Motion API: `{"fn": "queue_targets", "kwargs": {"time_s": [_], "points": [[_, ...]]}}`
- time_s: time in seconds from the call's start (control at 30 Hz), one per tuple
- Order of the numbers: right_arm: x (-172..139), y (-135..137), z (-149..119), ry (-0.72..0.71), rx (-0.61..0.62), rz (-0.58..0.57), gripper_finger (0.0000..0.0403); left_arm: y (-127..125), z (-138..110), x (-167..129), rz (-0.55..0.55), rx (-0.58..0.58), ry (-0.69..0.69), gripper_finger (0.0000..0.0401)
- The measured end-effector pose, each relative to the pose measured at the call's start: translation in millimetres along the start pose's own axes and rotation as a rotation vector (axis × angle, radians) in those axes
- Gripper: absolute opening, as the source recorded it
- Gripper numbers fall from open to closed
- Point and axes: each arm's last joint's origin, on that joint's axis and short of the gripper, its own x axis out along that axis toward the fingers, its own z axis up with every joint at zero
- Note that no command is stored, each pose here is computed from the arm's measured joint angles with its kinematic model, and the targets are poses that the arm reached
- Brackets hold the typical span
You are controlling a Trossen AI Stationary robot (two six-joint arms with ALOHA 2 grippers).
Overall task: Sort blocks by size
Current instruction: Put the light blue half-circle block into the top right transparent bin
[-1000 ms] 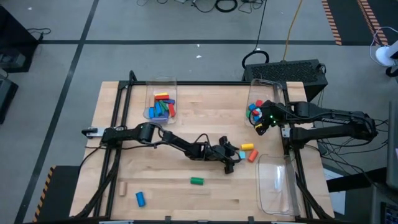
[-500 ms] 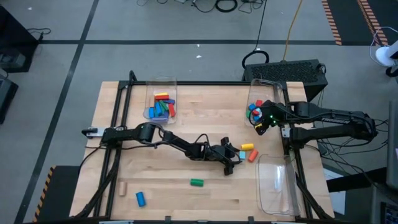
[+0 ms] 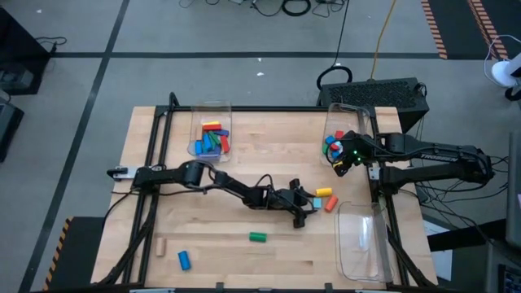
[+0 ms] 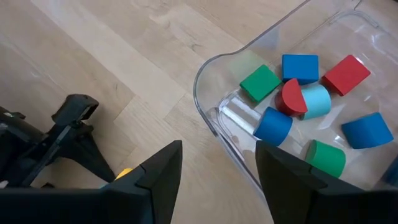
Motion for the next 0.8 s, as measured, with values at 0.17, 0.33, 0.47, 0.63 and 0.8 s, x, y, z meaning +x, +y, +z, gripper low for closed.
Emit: {"fn": "queue_targets", "kwargs": {"time_s": [0.17,0.33,0.47,0.63,0.8], "points": [[0.1,0.2,0.0,0.003,0.0,0.003,0.0187,-1.6,-1.6,6.6,-0.015,-0.002,-0.001,0.026],[0.4,0.6,-0.5,0.008,-0.005,0.003,0.0187,-2.3,-2.4,9.6,-0.024,0.012,-0.013,0.026],[0.5,0.5,-0.8,0.012,-0.011,0.0,0.0187,-2.1,-2.6,9.7,-0.018,0.026,-0.01,0.026],[0.5,0.4,-0.9,0.012,-0.012,-0.001,0.0187,-1.1,-2.6,9.8,-0.015,0.026,-0.01,0.025],[0.5,0.4,-0.9,0.012,-0.013,-0.001,0.0187,-0.4,-2.6,9.9,-0.014,0.027,-0.01,0.0203]]}}
